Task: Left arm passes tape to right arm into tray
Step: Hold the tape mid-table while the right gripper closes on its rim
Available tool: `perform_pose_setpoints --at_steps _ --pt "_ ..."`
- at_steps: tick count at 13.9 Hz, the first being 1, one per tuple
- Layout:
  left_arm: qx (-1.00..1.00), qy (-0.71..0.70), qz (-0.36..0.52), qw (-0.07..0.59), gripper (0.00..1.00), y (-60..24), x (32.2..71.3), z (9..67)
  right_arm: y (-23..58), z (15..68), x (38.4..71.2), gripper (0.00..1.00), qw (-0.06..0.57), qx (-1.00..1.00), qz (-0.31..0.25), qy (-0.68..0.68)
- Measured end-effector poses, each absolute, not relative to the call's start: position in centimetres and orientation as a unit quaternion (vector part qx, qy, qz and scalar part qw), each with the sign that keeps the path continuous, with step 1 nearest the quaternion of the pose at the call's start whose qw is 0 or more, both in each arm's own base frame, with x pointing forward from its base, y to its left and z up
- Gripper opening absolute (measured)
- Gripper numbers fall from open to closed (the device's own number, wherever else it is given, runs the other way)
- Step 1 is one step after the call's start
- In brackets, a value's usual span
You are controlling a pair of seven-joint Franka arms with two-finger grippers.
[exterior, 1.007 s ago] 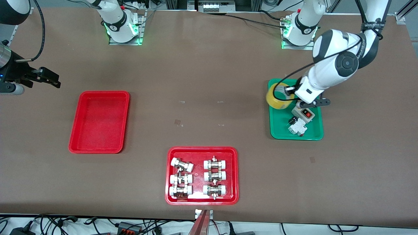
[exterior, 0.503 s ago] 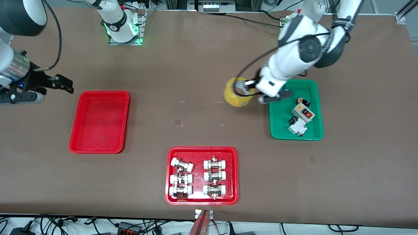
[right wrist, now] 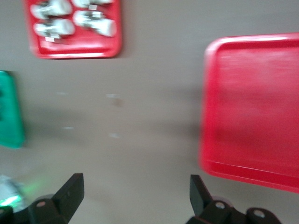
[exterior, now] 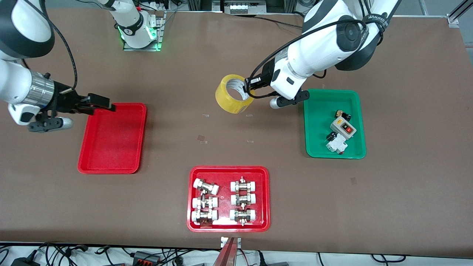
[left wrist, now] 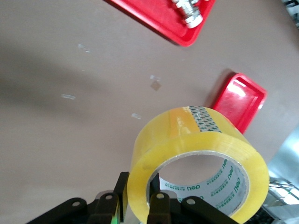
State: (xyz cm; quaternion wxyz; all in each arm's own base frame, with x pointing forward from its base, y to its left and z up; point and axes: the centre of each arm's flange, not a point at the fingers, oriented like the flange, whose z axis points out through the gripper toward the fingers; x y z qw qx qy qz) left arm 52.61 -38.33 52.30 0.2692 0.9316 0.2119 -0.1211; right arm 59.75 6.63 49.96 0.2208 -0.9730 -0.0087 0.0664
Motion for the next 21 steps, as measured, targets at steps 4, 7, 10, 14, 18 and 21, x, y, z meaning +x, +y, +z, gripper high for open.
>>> perform_pose_setpoints --at_steps 4,7,10,14,18,21 --pt "0.930 0.214 -0.124 0.271 0.21 -38.4 52.8 52.0 11.3 50.4 60.3 1.00 0.370 -0.926 0.063 -0.027" --pt "0.930 0.213 -0.137 0.268 0.21 -39.0 52.9 50.6 16.2 52.4 60.7 1.00 0.410 -0.908 0.052 -0.068" --pt "0.929 0.213 -0.141 0.268 0.21 -39.2 53.0 50.0 21.4 53.2 61.0 1.00 0.462 -0.880 0.058 -0.089" --pt "0.929 0.214 -0.138 0.270 0.21 -39.2 53.1 50.1 24.9 50.8 61.4 1.00 0.475 -0.872 0.060 -0.104" --pt "0.928 0.215 -0.136 0.272 0.21 -39.1 53.2 50.3 27.8 48.1 61.4 1.00 0.489 -0.863 0.074 -0.103" --pt "0.928 0.215 -0.135 0.273 0.21 -39.1 53.3 50.3 30.2 47.5 60.7 1.00 0.491 -0.860 0.079 -0.110"
